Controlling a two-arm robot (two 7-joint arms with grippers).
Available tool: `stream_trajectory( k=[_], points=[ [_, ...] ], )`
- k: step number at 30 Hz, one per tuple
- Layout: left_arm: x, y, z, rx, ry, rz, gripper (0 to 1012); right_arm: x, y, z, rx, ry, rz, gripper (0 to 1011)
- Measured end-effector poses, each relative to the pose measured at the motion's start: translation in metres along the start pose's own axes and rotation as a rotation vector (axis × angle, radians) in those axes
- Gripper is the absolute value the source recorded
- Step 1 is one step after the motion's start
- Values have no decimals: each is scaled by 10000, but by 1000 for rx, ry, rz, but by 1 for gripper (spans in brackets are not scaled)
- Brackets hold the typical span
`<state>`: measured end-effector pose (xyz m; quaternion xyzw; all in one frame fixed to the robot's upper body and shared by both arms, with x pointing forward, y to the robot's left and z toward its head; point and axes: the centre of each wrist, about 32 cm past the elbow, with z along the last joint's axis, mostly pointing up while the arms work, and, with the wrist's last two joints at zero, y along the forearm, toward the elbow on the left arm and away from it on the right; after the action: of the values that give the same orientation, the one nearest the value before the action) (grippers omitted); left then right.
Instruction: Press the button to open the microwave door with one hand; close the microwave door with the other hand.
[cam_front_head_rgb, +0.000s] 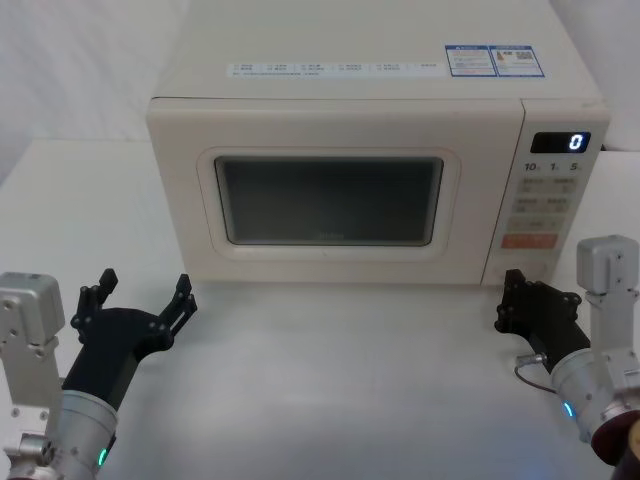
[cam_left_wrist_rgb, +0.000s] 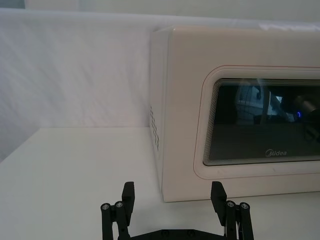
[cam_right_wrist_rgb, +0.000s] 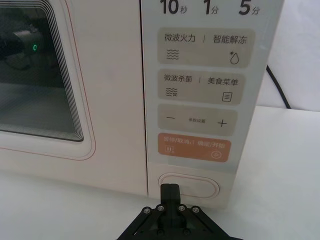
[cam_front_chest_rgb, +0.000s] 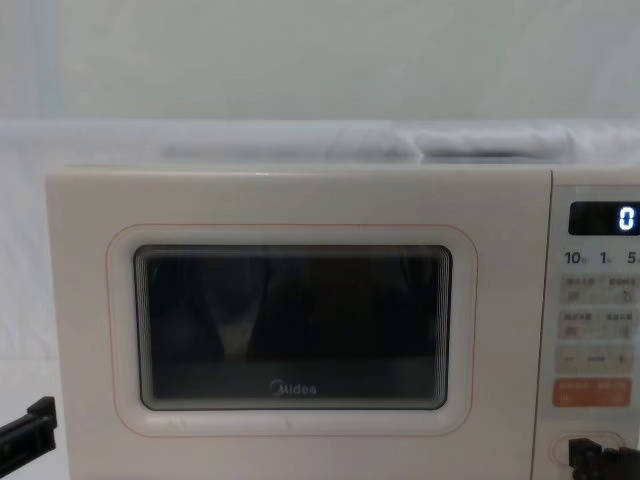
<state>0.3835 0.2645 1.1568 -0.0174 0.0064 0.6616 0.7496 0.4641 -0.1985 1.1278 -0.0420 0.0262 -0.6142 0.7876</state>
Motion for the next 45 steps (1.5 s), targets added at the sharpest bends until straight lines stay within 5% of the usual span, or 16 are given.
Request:
stream_trajectory(
  k=[45],
  points=[
    [0,0,0,0,0,0,1001,161,169,-33,-6,-16,-1,0]
  ],
)
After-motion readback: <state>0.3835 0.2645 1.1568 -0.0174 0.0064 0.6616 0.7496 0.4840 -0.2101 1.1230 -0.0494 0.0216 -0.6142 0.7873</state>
